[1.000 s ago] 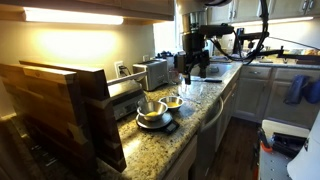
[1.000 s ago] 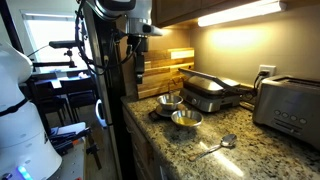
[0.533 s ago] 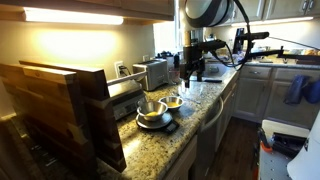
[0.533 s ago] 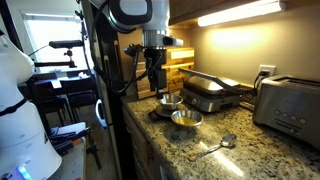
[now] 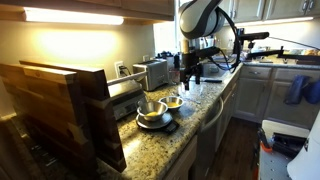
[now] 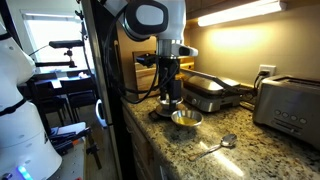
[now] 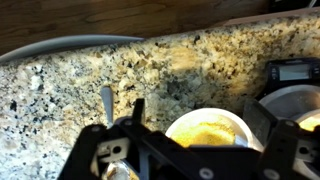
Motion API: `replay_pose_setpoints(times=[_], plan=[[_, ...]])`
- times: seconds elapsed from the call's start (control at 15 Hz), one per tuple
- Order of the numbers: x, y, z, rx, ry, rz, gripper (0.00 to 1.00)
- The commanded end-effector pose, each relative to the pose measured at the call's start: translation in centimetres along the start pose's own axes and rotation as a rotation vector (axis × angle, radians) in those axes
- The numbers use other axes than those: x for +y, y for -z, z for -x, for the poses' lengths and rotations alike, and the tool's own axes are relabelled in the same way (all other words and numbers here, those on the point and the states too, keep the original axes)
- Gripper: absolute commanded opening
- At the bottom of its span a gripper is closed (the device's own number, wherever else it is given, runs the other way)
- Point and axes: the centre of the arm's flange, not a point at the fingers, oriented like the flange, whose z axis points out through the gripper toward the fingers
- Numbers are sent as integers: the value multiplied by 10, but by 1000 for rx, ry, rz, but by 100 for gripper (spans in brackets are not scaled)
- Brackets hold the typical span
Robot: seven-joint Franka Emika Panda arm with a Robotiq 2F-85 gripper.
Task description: Use the spoon to scoop some powder from the bowl on the right into the bowl on the left
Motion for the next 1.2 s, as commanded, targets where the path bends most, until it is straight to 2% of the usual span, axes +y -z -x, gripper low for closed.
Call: replay_pose_setpoints(times=[0.0,0.4,0.87,1.13], plan=[[0,0,0,0,0,0,100],[30,-17,-13,12,31,33,100],[79,-59,-51,141,114,96,100],[95,-83,-77,161,95,109,100]])
